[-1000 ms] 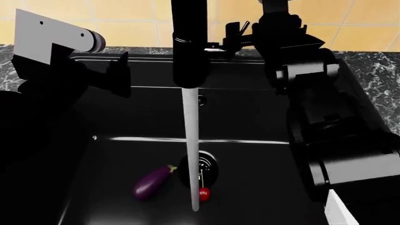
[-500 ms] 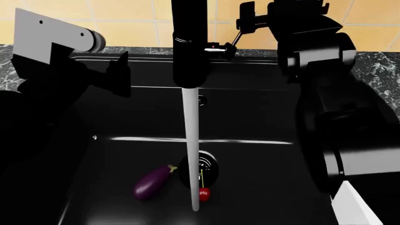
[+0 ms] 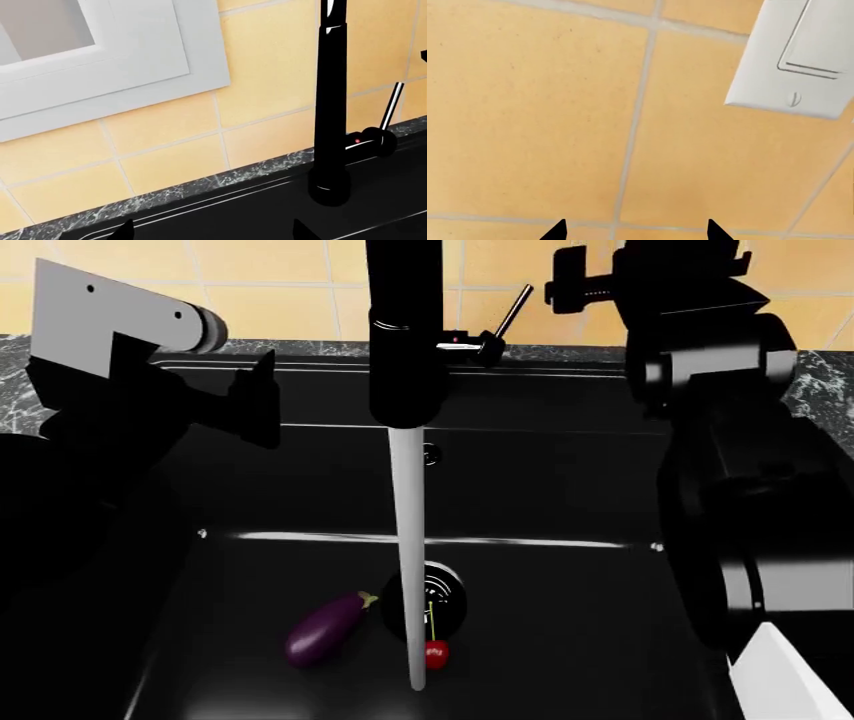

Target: Pick up the fruits and vegetables and place them in the sink. Turn on the sink faucet to wash them. Then turn the sink off and put them in the tray.

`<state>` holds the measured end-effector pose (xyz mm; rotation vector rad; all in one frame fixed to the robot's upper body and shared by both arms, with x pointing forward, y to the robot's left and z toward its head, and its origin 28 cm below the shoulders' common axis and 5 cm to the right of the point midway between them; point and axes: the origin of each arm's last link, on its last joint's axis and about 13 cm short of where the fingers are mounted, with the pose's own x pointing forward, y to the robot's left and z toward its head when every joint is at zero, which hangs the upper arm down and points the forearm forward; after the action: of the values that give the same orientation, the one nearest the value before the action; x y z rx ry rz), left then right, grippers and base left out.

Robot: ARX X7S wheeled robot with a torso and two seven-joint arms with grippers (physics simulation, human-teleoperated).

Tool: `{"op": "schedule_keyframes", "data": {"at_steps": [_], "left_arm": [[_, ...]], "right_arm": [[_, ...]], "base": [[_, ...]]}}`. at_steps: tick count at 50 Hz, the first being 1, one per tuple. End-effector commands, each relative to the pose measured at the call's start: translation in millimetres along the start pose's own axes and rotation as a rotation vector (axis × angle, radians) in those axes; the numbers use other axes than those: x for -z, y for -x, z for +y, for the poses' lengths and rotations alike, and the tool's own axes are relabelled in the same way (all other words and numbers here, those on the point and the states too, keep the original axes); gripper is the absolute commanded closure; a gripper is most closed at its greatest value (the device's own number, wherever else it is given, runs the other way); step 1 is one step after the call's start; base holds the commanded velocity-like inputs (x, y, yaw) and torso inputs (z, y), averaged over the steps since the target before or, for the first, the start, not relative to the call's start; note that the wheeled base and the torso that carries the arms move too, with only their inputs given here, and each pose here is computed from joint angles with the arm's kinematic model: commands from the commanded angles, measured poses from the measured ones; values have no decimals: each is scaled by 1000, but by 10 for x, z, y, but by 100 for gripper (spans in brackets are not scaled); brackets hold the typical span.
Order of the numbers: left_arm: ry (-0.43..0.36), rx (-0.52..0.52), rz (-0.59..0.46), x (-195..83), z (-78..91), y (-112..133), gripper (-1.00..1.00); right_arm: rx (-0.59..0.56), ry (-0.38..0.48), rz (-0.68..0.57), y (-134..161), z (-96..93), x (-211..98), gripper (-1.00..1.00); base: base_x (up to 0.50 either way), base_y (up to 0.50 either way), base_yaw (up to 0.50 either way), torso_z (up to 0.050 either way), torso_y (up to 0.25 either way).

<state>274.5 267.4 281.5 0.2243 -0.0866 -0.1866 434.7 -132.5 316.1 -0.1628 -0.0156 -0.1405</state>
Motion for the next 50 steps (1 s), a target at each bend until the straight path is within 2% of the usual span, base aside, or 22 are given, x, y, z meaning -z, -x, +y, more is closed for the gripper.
{"op": "schedule_keyframes", "data": {"at_steps": [1, 32, 50], "left_arm": [[-2, -2, -1, 1, 1, -3, -100], [7, -4, -2, 8, 19, 11, -100], [8, -3, -4, 9, 18, 19, -100]], "right_arm": [[5, 17, 47, 1, -15, 110, -100], [-75, 8, 86, 18, 213, 224, -100], [-145, 24, 3, 24, 329, 37, -100]], "base": [[0, 0, 0, 0, 0], [0, 0, 0, 0, 0], [0, 0, 0, 0, 0]]}}
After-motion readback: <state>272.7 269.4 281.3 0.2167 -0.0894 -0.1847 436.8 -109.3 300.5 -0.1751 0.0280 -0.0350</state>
